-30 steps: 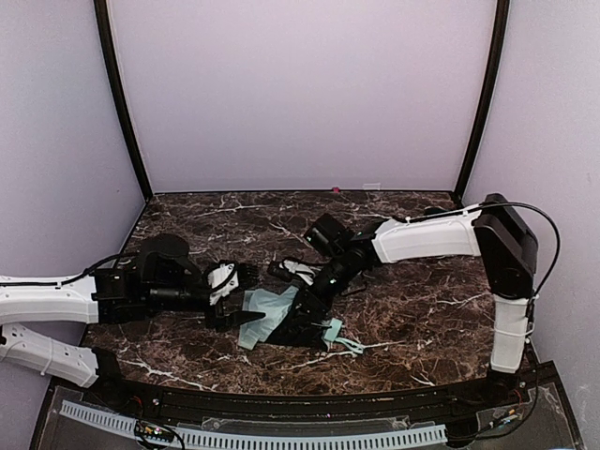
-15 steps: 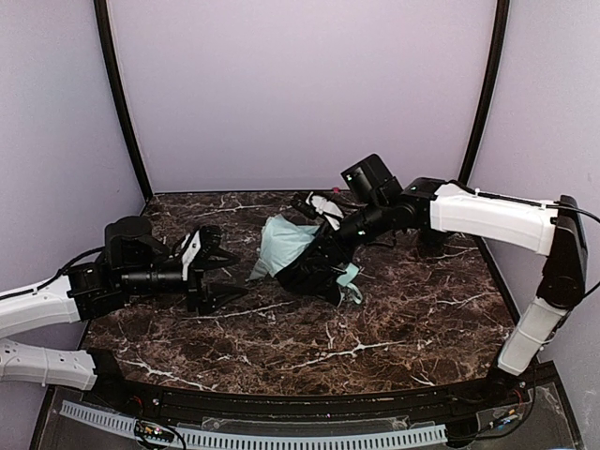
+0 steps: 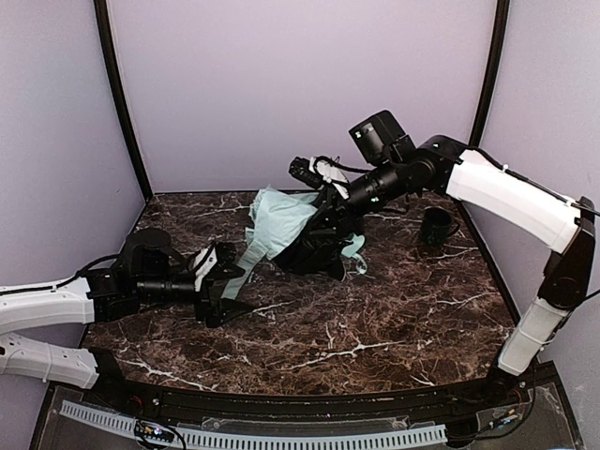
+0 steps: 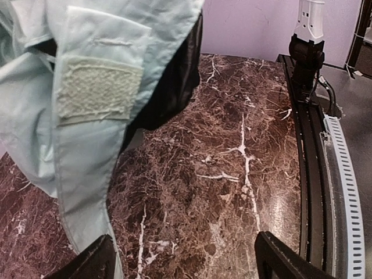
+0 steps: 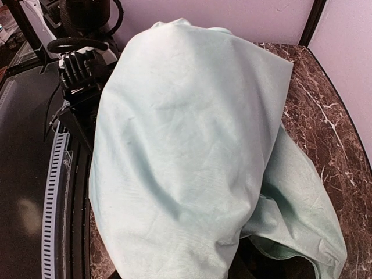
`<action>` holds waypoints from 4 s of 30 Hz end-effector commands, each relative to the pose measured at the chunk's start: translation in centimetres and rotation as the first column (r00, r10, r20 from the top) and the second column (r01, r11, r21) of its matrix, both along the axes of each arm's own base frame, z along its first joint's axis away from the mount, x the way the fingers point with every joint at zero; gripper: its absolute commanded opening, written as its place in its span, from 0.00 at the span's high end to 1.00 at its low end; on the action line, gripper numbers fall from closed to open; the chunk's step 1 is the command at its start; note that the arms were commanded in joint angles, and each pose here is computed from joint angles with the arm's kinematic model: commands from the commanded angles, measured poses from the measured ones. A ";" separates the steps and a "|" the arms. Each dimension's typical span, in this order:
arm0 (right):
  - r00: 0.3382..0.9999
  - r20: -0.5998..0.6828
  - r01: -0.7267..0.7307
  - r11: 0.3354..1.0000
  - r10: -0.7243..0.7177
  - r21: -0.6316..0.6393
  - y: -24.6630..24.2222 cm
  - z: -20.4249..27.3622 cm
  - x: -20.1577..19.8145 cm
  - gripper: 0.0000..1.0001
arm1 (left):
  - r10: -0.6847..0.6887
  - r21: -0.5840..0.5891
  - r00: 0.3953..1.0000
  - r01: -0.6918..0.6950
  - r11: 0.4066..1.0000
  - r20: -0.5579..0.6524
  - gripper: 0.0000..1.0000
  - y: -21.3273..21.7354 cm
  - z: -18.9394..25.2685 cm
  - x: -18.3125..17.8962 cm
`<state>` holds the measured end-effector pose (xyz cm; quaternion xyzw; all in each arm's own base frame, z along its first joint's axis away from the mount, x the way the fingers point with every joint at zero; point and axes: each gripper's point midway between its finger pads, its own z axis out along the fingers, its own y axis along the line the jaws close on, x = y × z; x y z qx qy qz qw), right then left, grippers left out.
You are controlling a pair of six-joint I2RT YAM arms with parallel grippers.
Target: Put away the umbrella
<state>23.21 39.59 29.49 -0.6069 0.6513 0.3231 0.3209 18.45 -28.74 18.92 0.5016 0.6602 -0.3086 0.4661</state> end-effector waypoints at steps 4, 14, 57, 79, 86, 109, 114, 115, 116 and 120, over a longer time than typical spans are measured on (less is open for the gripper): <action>0.997 0.056 -0.065 0.995 0.060 0.077 -0.1 3.7 -1.1 1.00 | -0.033 -0.029 0.996 0.035 0.999 0.079 0.21 -0.1 1.2 -0.1; 0.996 0.056 -0.069 0.991 0.063 0.118 0.4 4.5 -1.0 1.00 | 0.052 0.029 0.997 -0.053 0.998 0.060 0.14 0.4 -0.4 2.6; 0.964 0.021 0.253 0.939 -0.265 0.235 -4.0 6.8 6.2 1.00 | -0.640 -0.048 0.768 0.639 0.768 -0.013 1.00 -9.2 1.1 -12.4; 0.935 -0.098 -0.308 0.919 0.340 0.245 -3.1 4.4 -11.1 1.00 | -0.284 0.191 0.927 0.241 0.952 0.244 1.00 -4.3 -6.6 1.8; 0.958 0.044 -0.288 0.941 0.285 0.179 -2.3 2.2 -11.0 1.00 | -0.184 0.255 0.896 0.082 0.963 0.404 1.00 -5.5 -7.6 7.5; 0.866 0.188 -0.425 0.879 0.464 -0.215 -1.5 -14.5 -13.4 1.00 | 0.060 0.160 0.766 -0.209 0.965 0.640 1.00 -6.9 -9.3 18.2; 0.843 0.188 -0.442 0.849 0.503 -0.290 -1.2 -18.3 -14.3 1.00 | -0.001 0.205 0.764 -0.172 0.963 0.645 1.00 -7.0 -10.3 18.0; 0.841 0.197 -0.437 0.847 0.504 -0.303 -1.0 -18.6 -14.2 1.00 | -0.005 0.209 0.767 -0.168 0.963 0.641 1.00 -7.0 -10.5 17.9; 0.840 0.194 -0.433 0.841 0.507 -0.323 -0.9 -19.4 -14.0 1.00 | -0.001 0.213 0.771 -0.174 0.962 0.637 1.00 -6.9 -10.7 18.0; 0.871 0.204 -0.372 0.872 0.446 -0.318 0.2 -19.1 -12.8 1.00 | 0.022 0.216 0.786 -0.197 0.956 0.618 1.00 -6.6 -10.6 18.2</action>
